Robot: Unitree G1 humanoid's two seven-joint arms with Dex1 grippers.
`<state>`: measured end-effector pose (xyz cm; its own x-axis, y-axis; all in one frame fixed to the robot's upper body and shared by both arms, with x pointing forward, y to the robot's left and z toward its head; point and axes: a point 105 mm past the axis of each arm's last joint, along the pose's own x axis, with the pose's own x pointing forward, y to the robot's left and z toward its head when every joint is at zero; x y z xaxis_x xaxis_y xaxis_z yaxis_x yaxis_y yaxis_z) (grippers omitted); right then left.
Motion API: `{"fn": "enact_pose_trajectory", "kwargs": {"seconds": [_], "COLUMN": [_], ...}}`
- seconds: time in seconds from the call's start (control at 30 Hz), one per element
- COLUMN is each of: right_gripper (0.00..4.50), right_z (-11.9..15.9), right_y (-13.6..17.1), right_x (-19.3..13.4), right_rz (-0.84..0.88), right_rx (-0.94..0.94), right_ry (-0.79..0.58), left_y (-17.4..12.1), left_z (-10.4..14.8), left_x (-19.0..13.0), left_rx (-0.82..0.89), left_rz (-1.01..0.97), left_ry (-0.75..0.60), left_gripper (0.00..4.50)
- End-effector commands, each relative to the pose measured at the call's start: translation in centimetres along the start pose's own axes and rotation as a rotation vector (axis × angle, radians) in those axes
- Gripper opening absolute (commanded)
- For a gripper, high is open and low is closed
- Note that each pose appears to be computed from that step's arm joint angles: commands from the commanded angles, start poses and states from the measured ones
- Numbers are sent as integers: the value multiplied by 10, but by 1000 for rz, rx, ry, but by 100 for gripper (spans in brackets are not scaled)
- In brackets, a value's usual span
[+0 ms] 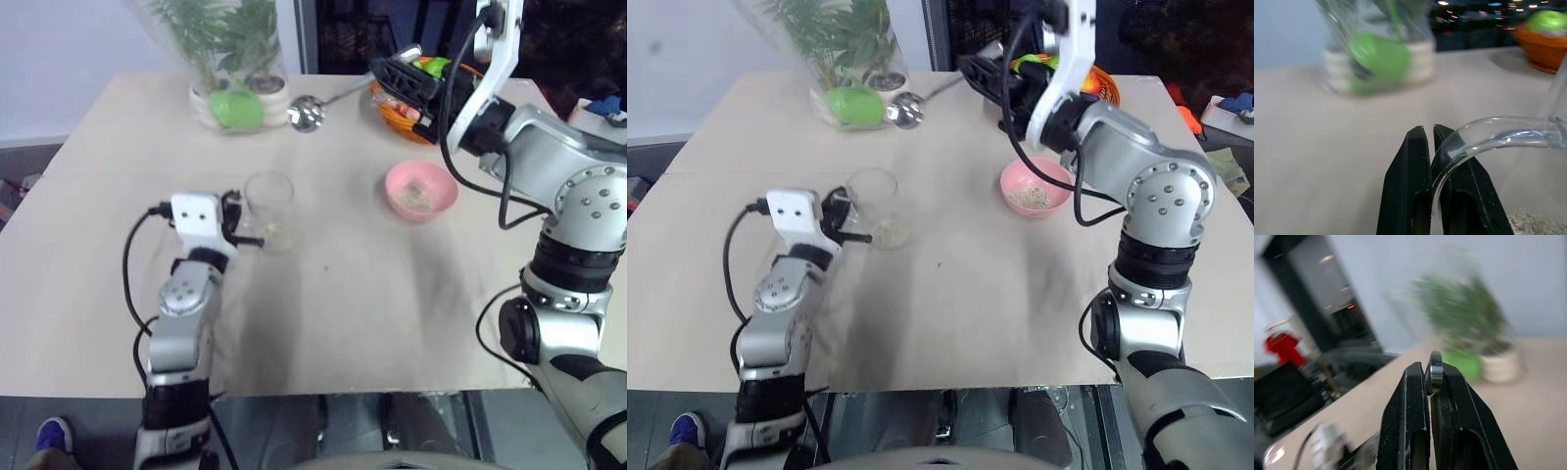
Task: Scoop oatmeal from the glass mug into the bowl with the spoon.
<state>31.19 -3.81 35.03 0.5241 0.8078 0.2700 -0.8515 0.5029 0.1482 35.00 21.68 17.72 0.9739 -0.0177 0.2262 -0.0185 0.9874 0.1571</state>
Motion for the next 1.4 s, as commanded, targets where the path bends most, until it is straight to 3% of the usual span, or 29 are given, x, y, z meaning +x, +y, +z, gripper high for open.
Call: {"fn": "enact_pose_trajectory", "kwargs": {"seconds": [0.03,0.43,0.67,0.8,0.9,0.97,1.1,1.4], "right_gripper": [0,0,0,0,0,0,0,0], "right_z": [6,-30,-54,-72,-84,-89,-85,-46], "right_y": [18,-7,-1,-8,-9,-7,-11,-64], "right_x": [3,24,37,42,45,46,48,35], "right_rz": [61,10,53,43,63,83,77,-138], "right_rx": [-104,-173,-389,-601,-630,-582,-309,70], "right_ry": [9,124,225,294,314,321,292,201], "left_y": [9,-9,-18,-25,-31,-34,-37,-56], "left_z": [21,47,60,69,71,72,67,58], "left_x": [13,33,46,53,57,57,61,84], "left_rx": [73,112,174,211,242,264,289,309], "left_rz": [51,26,32,20,4,-5,-19,-81], "left_ry": [-64,-160,-215,-267,-290,-304,-310,-293], "left_gripper": [6,6,6,6,6,6,6,6]}}
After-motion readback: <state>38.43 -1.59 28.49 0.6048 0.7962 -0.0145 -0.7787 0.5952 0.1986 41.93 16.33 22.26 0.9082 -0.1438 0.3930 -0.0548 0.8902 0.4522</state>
